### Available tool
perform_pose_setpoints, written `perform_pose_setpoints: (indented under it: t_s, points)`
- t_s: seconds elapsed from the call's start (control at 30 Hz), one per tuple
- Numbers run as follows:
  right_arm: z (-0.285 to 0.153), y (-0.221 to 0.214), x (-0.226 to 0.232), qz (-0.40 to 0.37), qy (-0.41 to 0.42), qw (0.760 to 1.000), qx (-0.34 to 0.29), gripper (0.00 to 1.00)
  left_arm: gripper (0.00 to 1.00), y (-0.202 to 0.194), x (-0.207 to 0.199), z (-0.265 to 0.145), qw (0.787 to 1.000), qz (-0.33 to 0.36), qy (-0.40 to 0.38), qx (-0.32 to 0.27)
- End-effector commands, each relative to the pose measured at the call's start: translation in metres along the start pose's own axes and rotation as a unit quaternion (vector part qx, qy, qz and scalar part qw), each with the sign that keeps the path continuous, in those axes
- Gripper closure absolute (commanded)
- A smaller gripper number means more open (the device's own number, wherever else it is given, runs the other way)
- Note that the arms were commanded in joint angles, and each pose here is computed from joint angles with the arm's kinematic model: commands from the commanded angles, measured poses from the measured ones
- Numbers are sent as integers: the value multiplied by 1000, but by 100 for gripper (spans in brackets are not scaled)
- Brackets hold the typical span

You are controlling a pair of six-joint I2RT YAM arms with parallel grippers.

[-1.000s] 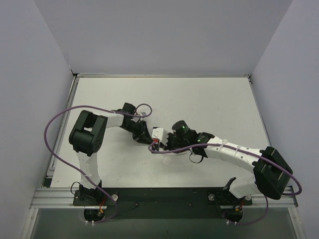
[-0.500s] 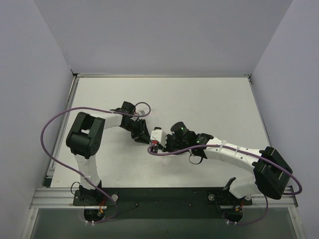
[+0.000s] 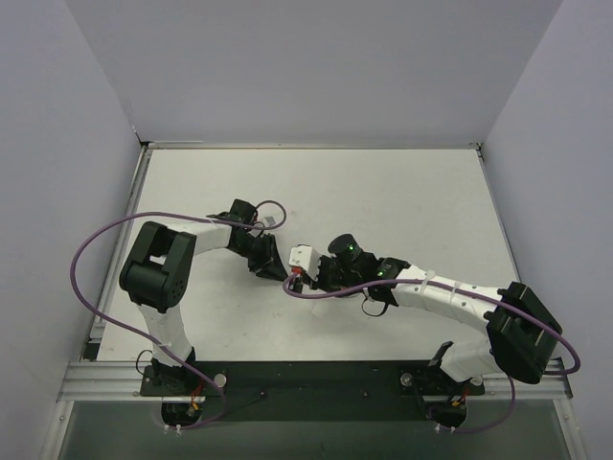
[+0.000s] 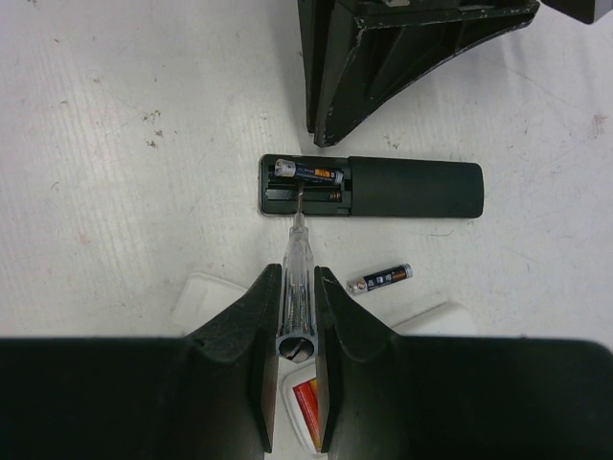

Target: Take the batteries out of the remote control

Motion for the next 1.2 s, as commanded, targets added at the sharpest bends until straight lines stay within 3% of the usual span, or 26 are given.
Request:
perform_pose_setpoints:
  t_s: [0.0,0.7,0.93,1.17]
  points:
    - [2,10,-4,5,-14,1000,-25,100,71,4,-1,-2,1000,8,-3,-13]
    - [9,13,-11,4,-24,1000,-18,100,70,5,5,3,1000,2,7,-6]
    - [7,15,-13,2,-29,999,-18,100,70,19,3,-14,998,15,34,-47]
    - [-1,16,-15,2,-41,999,-15,100,70,20,5,-12,998,11,36,-44]
Point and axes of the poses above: each gripper's point midway between its finger pads, its own z axis out along the fingers, its own x axis along the line the jaws close on, y = z × x, the point moved 4 cm from there along -z, back along the fingers, and after that the axes turned 8 degrees about -z, right-handed, at the moved point
